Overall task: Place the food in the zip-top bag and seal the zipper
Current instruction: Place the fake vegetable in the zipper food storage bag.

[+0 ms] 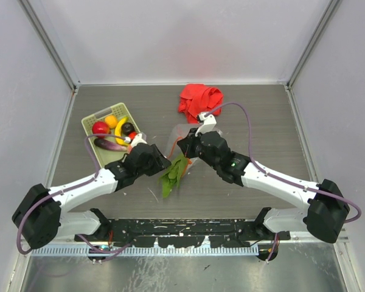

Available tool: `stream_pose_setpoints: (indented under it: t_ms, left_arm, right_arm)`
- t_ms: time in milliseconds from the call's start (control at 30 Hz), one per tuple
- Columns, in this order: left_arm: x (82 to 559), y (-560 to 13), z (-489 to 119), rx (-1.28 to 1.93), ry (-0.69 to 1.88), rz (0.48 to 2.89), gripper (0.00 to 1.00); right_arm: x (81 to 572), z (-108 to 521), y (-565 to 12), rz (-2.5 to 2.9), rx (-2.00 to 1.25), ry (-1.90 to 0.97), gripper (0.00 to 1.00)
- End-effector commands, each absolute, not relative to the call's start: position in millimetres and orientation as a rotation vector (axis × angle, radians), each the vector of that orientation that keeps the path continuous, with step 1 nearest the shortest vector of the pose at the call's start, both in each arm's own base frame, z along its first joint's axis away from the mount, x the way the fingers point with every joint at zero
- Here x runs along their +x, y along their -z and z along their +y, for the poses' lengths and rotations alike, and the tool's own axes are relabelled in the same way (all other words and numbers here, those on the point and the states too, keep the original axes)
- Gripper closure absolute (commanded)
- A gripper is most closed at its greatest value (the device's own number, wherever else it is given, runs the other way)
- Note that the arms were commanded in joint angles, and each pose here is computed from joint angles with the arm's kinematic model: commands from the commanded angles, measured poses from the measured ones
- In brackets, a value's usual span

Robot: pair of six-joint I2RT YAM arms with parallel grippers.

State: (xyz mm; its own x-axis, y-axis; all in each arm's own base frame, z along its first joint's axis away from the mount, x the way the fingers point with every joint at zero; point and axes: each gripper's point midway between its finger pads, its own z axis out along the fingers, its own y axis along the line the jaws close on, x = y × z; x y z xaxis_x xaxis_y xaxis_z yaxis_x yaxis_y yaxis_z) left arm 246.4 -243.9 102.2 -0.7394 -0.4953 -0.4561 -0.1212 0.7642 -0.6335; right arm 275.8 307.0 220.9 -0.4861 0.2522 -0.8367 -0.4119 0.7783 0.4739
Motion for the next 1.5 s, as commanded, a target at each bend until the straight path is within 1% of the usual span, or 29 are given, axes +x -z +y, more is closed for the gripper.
stream_pose_setpoints:
  t_ms: [0, 267, 367, 533, 700, 867, 1100, 1333, 1467]
  left_arm:
    - [273.6, -124.3, -245.5, -0.517, 0.777, 2.188, 0.55]
    - [287.1, -118.4, -257.3, -0.513, 0.784, 2.171, 0.61]
    - [291.1, -122.2, -257.4, -0.507, 0.783, 2.146, 0.64]
    - [297.8, -132.8, -247.9, -0.491, 0.734, 2.090, 0.82]
    - [292.4, -165.4, -236.8, -0.463, 0.738, 2.034, 1.00]
    - [280.9, -195.7, -211.7, -0.453, 0.635, 2.048, 1.00]
    - [256.9, -234.4, -203.7, -0.345, 0.559, 2.201, 1.00]
    - [241.8, -279.5, -209.1, -0.194, 0.581, 2.269, 1.00]
    - [234.1, -303.8, -221.3, -0.123, 0.679, 2.264, 1.00]
  right_arm:
    - [278.2, 309.7, -275.8, 1.775, -0.072, -0.902, 1.00]
    - [271.0, 317.5, -276.4, 1.784, -0.118, -0.951, 1.00]
    - [270.4, 317.3, -276.2, 1.787, -0.121, -0.949, 1.00]
    - [272.0, 312.3, -272.1, 1.807, -0.120, -0.914, 1.00]
    - [281.7, 294.4, -268.0, 1.833, -0.095, -0.785, 1.00]
    - [289.3, 277.7, -256.6, 1.893, -0.101, -0.637, 1.00]
    - [289.9, 273.9, -257.9, 1.937, -0.160, -0.564, 1.00]
    - [284.8, 270.1, -274.7, 1.952, -0.232, -0.532, 0.99]
    - [284.9, 259.2, -272.7, 1.971, -0.250, -0.458, 0.99]
